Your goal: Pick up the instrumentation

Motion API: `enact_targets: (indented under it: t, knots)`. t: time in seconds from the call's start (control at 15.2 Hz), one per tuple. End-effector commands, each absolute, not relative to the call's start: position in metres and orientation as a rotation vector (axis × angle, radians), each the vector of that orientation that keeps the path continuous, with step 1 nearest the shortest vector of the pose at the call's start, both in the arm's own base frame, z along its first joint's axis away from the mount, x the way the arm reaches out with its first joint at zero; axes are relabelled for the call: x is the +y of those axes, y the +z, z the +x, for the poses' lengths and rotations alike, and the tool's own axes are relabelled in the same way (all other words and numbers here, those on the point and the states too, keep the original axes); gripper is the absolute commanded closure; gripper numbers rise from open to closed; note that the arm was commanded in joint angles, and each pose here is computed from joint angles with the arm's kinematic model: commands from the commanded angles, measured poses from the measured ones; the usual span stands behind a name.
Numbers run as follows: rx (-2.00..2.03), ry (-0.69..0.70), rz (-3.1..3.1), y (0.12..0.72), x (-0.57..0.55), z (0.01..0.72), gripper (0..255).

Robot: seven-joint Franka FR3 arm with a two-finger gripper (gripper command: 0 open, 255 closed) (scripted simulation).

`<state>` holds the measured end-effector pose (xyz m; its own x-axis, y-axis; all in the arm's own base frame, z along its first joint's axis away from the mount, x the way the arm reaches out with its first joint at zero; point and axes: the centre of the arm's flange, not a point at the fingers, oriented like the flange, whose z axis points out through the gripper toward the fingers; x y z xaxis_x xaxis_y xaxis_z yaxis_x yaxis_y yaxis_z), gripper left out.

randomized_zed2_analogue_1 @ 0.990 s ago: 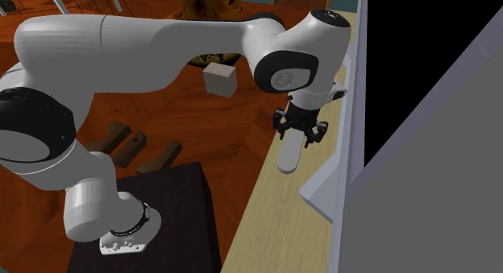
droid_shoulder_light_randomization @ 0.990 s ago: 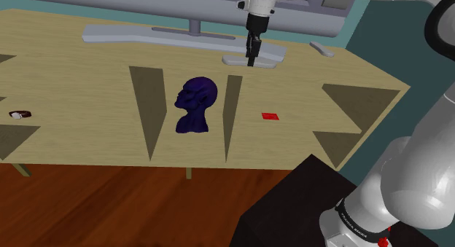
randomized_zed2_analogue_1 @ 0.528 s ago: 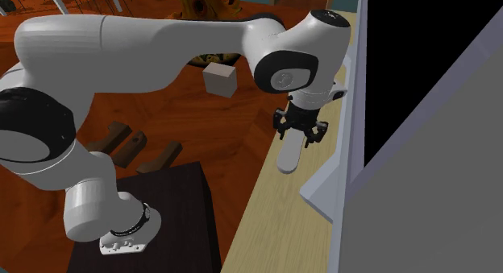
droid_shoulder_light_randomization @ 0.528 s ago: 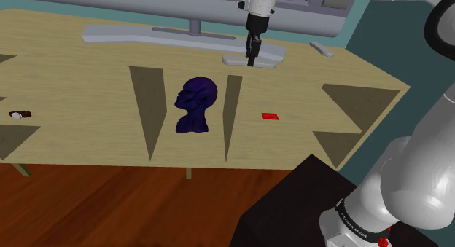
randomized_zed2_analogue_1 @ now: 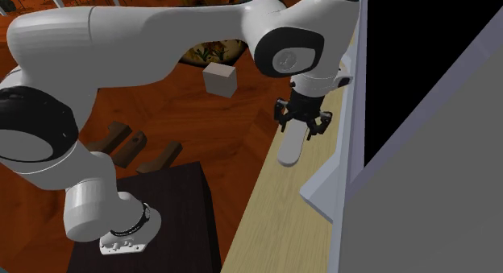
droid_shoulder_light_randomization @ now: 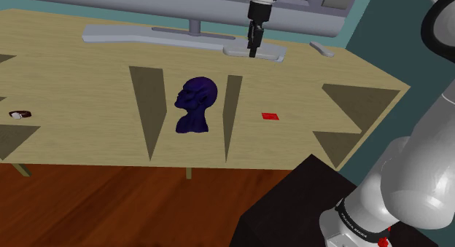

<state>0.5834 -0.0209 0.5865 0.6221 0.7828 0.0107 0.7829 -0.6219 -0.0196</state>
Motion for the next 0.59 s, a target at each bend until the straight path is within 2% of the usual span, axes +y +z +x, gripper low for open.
enact_targets:
  t: [0.0,0.53]
  knots:
    - [-1.356,-0.002,-2.809,0.597,-0.022,0.584,255]
    - [-1.356,-0.002,-2.809,0.630,-0.022,0.584,255]
